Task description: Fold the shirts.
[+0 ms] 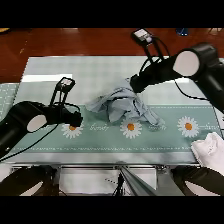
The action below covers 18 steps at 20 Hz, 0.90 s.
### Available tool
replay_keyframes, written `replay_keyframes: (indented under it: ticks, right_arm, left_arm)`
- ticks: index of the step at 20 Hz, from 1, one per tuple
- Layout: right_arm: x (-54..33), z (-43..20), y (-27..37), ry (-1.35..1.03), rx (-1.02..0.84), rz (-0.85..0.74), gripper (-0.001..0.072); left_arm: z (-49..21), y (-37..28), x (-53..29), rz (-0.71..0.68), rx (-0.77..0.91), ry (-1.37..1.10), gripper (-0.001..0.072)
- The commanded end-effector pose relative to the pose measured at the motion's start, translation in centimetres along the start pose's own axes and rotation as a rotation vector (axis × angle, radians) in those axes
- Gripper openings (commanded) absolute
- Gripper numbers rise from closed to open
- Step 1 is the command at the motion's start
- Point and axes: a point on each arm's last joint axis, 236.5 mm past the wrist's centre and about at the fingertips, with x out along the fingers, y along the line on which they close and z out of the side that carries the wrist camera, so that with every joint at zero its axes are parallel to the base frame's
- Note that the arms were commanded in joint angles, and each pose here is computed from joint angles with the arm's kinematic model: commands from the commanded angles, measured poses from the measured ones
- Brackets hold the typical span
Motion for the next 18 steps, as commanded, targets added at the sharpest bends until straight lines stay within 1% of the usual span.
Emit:
replay_keyframes:
  ticks: [1,2,3,6,8,10,12,15,18]
  right_arm:
    - [-5.4,-2.6,-7.5,0.031,0.047,-0.22,0.0502]
    - [-6.8,-3.8,-9.8,0.035,0.117,-0.25,0.0502]
    - [-8.0,-4.7,-11.9,0.027,0.196,-0.268,0.0502]
    - [-10.3,-6.8,-16.2,-0.026,0.412,-0.252,0.0502]
    - [-10.8,-8.3,-18.1,-0.05,0.516,-0.222,0.0502]
    - [-10.8,-10.1,-19.5,-0.053,0.6,-0.204,0.0502]
    - [-10.3,-11.9,-19.9,-0.037,0.653,-0.176,0.0502]
    - [-9.3,-13.8,-20.1,-0.006,0.692,-0.157,0.0502]
    - [-8.1,-14.9,-19.7,0.025,0.699,-0.143,0.0502]
  left_arm:
    - [0.5,3.0,2.1,0.026,-0.17,0.013,0.0513]
    - [0.4,4.7,2.3,0.017,-0.271,0.024,0.0504]
    - [0.4,5.6,2.5,-0.029,-0.352,0.03,0.0496]
    - [2.8,5.5,2.5,-0.331,-0.593,-0.02,0.0496]
    - [4.2,5.7,3.0,-0.461,-0.718,-0.039,0.0498]
    - [4.0,5.1,4.7,-0.518,-0.754,0.011,0.0516]
    - [3.6,4.0,6.8,-0.567,-0.772,0.066,0.0516]
    - [3.8,2.7,8.9,-0.644,-0.813,0.099,0.0515]
    - [4.1,1.6,10.5,-0.689,-0.845,0.135,0.0514]
